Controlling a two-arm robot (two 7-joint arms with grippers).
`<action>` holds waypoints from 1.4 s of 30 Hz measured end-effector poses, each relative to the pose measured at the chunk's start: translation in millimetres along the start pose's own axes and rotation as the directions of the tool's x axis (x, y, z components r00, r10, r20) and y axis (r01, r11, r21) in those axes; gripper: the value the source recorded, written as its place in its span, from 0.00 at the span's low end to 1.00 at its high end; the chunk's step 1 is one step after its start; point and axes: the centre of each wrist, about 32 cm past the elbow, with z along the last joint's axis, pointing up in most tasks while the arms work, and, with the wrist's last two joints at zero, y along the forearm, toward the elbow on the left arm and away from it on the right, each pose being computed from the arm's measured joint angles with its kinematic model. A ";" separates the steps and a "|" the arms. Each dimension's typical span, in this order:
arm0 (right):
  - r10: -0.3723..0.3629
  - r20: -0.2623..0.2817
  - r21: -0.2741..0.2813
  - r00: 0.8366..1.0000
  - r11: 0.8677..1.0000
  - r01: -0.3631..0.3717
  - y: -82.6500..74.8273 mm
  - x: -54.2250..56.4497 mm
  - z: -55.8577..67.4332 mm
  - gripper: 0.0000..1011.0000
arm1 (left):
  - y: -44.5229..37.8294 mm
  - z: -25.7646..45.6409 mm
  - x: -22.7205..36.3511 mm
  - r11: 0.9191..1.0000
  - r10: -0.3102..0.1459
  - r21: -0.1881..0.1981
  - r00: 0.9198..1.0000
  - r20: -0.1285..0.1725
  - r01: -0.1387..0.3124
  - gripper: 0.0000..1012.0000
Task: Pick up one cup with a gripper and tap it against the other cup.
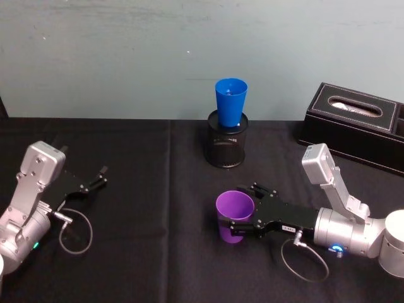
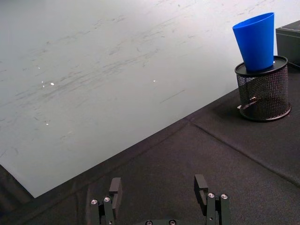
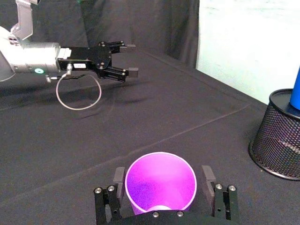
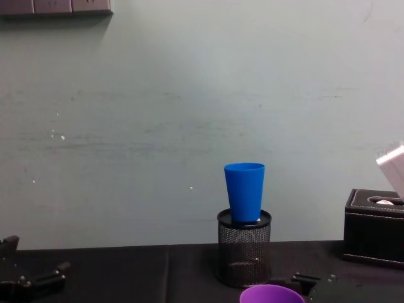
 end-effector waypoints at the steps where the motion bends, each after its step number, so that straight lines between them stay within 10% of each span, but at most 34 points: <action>1: 0.000 0.000 0.000 1.000 1.000 0.000 0.0 0.0 0.0 0.99 | 0.0 0.0 0.0 1.000 0.000 0.000 1.000 0.000 0.000 1.00; 12: 0.002 0.007 0.018 1.000 1.000 -0.002 -0.9 -0.9 1.0 0.99 | 0.0 0.0 0.0 1.000 0.000 0.000 1.000 0.000 0.000 1.00; 27: -0.124 -0.038 0.188 0.991 0.974 0.129 -10.5 -5.5 6.1 0.99 | 0.0 0.0 0.0 1.000 0.000 0.000 1.000 0.000 0.000 1.00; 30: -0.248 -0.035 0.177 0.968 0.952 0.250 -12.8 -9.7 6.4 0.99 | 0.0 0.0 0.0 1.000 0.000 0.000 1.000 0.000 0.000 1.00; 34: -0.458 -0.013 0.106 0.889 0.883 0.457 -12.6 -16.2 5.0 0.99 | 0.0 0.0 0.0 1.000 0.000 0.000 1.000 0.000 0.000 1.00; 42: -0.615 0.035 0.013 0.788 0.789 0.615 -6.6 -18.4 3.6 0.99 | 0.0 0.0 0.0 1.000 0.000 0.000 1.000 0.000 0.000 1.00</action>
